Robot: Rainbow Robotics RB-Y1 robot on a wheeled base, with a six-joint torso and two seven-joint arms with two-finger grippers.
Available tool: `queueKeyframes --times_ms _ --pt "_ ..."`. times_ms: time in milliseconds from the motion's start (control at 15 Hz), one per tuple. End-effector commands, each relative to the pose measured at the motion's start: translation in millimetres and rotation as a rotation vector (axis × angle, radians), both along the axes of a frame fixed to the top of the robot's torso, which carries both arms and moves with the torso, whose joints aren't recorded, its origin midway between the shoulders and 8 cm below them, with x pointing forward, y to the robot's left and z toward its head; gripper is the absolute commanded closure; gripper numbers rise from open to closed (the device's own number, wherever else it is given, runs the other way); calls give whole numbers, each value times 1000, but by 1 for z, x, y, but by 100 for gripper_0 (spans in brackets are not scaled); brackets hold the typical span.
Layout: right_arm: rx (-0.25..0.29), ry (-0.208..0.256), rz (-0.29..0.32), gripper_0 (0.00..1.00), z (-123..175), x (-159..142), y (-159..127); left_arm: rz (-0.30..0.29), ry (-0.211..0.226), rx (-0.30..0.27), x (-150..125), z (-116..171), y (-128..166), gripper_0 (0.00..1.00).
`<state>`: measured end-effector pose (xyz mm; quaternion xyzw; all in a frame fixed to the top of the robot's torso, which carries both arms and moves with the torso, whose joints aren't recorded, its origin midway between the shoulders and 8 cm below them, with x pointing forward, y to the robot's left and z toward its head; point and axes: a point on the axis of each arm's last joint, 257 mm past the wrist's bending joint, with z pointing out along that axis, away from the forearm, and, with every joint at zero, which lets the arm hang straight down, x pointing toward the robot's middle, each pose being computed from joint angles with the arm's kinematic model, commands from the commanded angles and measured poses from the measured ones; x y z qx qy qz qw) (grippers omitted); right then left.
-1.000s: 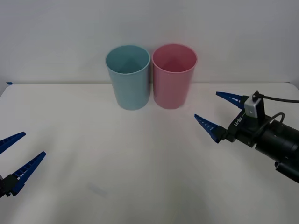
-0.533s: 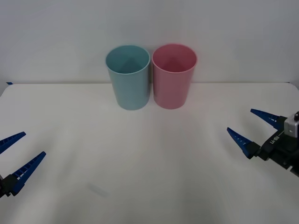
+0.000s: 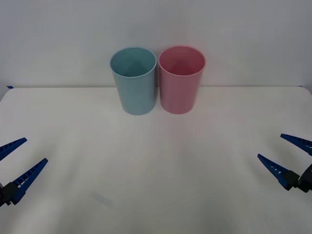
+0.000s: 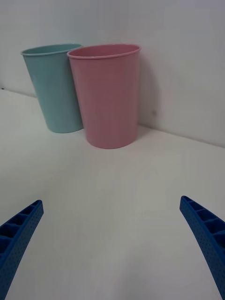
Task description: Grasp the object on the table and drop it into the matching bin: aluminum can to the light blue bin, PET bottle to the pink bin.
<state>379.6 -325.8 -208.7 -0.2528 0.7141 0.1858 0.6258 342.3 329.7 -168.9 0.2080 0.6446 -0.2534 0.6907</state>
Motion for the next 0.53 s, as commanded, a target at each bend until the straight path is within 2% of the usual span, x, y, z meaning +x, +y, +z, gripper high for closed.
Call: queueKeyframes --times_ms 67,533 --pt "-5 23 18 0 -2 -18 -8 0 0 0 0 0 0 0" --pt "-13 39 24 0 -8 -28 -11 0 0 0 0 0 0 0"
